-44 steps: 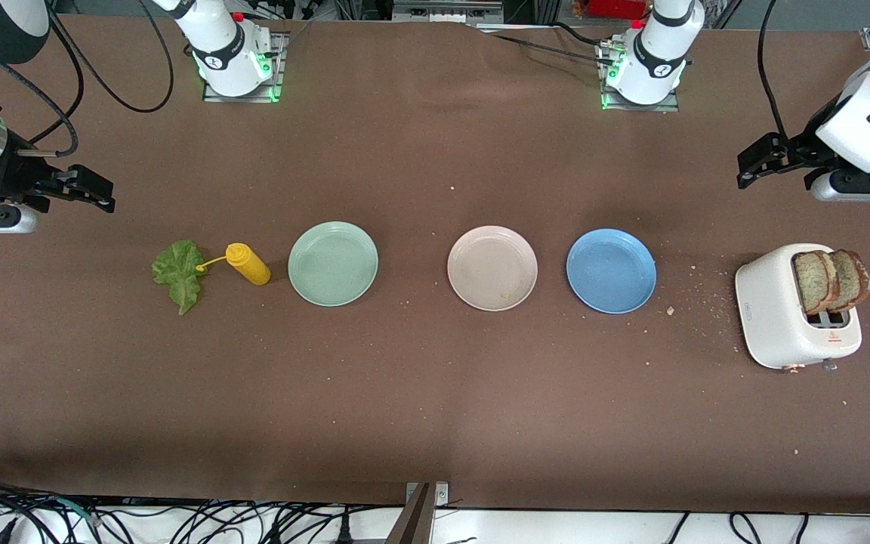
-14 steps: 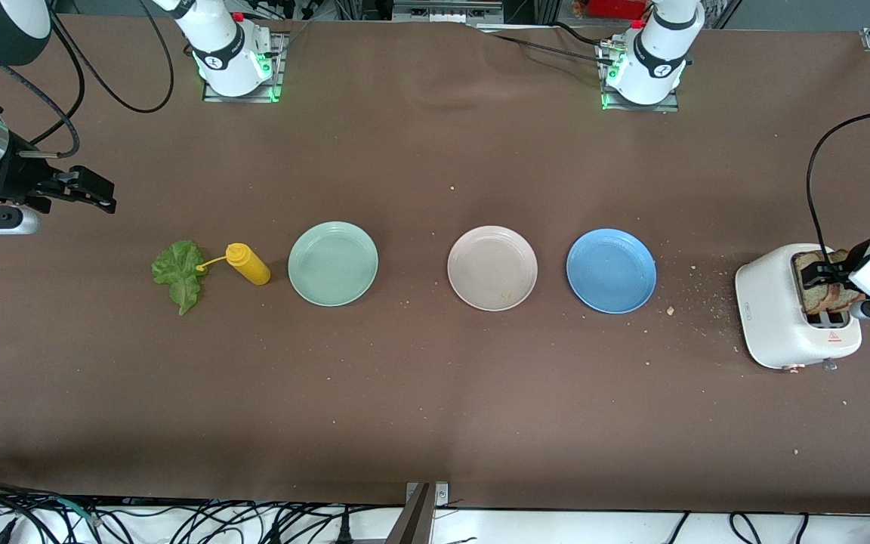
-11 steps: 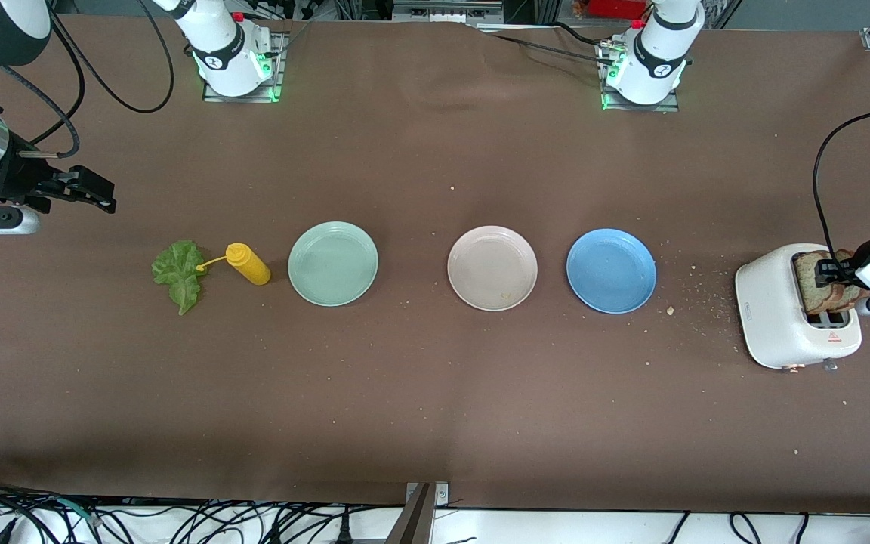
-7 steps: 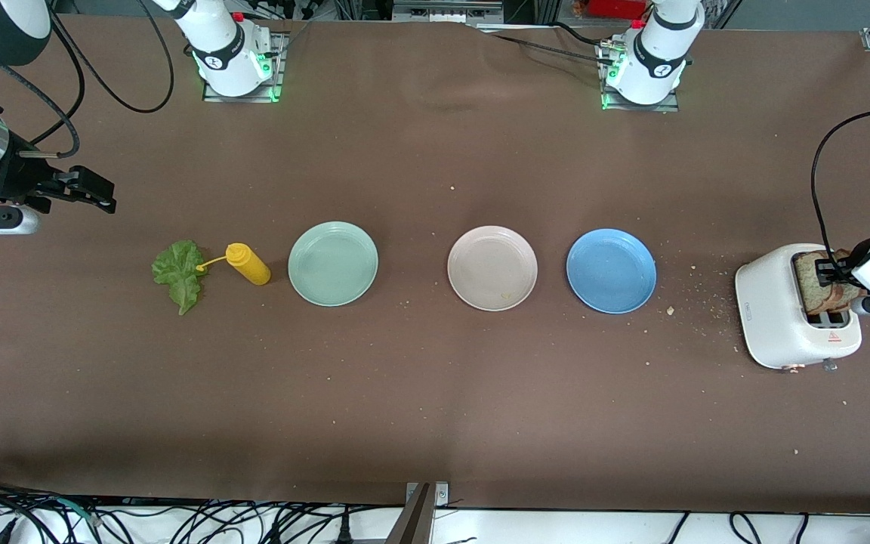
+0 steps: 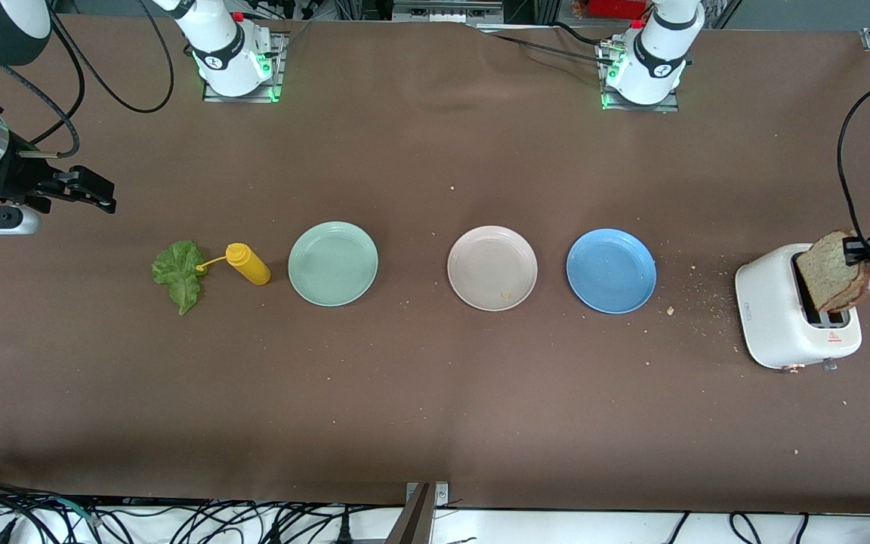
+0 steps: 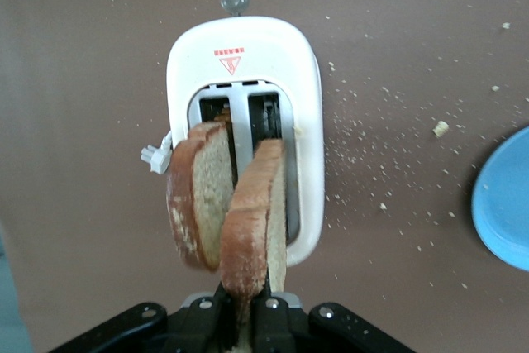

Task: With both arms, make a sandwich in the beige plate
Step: 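Carry the bread slice with the left gripper over the beige plate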

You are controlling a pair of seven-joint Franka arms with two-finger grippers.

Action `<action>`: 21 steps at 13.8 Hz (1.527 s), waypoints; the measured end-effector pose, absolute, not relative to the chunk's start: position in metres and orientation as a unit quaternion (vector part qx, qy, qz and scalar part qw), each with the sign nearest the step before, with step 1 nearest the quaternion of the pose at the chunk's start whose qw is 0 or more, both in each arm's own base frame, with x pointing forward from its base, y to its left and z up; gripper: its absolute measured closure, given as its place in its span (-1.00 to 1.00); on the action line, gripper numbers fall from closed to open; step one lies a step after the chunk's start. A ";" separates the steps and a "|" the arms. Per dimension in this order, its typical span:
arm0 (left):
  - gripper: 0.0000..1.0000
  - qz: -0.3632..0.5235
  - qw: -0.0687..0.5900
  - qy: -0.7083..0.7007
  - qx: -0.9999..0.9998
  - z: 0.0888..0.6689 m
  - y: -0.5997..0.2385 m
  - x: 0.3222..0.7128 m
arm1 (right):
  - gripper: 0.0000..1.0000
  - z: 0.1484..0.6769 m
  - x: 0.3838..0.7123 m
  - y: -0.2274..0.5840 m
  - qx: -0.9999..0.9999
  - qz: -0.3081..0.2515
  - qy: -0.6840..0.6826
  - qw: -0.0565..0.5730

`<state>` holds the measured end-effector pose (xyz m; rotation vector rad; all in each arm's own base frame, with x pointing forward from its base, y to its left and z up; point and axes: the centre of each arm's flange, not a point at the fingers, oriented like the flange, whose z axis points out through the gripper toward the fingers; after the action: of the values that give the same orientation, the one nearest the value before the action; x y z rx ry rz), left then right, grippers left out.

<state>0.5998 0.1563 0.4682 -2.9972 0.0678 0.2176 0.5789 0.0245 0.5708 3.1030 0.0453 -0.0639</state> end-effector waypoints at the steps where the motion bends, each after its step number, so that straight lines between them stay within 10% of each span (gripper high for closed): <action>1: 0.82 0.077 0.067 0.029 -0.994 0.482 0.145 0.599 | -1.00 0.571 0.579 0.025 1.000 -0.021 0.015 0.019; 8: 0.82 0.095 0.030 0.122 -0.988 0.517 0.019 0.601 | -1.00 0.571 0.579 0.025 1.000 -0.021 0.015 0.019; 21: 0.82 0.195 -0.287 0.097 -0.933 0.390 -0.242 0.602 | -1.00 0.569 0.579 0.025 0.999 -0.022 0.026 0.018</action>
<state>0.6020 -0.2421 0.3896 -3.6255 0.3761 0.7593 0.5792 0.0252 0.5692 3.1042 0.0794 -0.0692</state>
